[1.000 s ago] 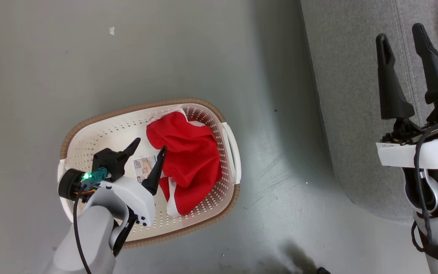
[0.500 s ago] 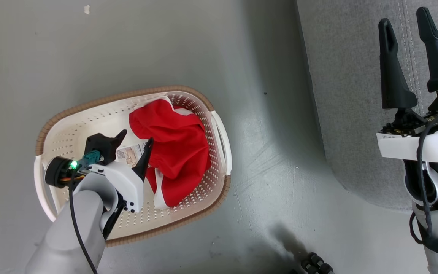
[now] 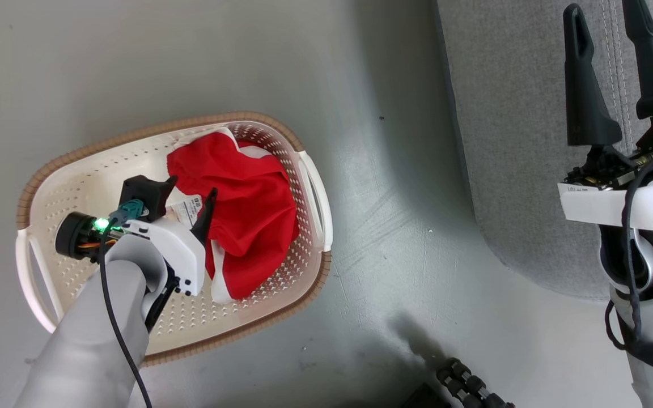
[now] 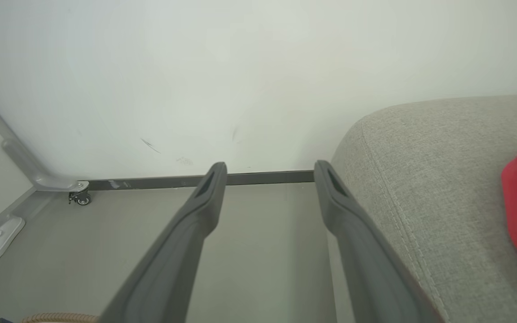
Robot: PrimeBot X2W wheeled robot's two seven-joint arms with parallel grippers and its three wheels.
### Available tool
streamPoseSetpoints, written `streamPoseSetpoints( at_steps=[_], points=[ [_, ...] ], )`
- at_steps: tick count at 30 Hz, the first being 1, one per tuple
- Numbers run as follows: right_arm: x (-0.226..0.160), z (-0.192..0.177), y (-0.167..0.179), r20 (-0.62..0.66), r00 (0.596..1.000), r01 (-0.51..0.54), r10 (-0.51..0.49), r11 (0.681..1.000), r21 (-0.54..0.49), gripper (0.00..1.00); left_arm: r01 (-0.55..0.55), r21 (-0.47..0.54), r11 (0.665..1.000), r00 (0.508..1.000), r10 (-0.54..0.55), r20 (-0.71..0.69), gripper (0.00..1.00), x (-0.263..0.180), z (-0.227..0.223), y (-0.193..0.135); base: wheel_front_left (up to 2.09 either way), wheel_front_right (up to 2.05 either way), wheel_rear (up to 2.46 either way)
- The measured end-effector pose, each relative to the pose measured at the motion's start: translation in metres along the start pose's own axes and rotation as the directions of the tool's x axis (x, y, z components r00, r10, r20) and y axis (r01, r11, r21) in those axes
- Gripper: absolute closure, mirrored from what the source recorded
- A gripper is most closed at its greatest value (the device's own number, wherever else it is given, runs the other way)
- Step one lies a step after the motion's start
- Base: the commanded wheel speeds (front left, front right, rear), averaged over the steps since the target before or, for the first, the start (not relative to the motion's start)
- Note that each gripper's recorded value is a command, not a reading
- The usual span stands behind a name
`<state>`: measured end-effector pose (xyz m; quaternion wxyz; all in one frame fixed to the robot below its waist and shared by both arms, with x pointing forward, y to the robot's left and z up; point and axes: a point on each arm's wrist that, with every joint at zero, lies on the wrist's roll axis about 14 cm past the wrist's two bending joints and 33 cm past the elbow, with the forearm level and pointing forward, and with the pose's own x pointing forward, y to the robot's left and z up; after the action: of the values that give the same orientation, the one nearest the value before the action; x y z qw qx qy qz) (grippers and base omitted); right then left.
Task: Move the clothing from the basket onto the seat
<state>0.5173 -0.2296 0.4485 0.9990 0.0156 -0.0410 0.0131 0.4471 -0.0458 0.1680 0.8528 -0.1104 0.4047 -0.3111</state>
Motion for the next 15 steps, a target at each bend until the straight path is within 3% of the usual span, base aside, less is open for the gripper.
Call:
streamPoseSetpoints(
  at_steps=[15],
  points=[
    [0.005, -0.009, -0.001, -0.01, 1.0, 0.006, -0.006, 1.0, 0.003, 0.0, 0.029, 0.034, 0.999, 0.999, -0.028, -0.033, 0.0, 0.027, -0.005, 0.0, 0.0, 0.0, 0.0]
  ],
)
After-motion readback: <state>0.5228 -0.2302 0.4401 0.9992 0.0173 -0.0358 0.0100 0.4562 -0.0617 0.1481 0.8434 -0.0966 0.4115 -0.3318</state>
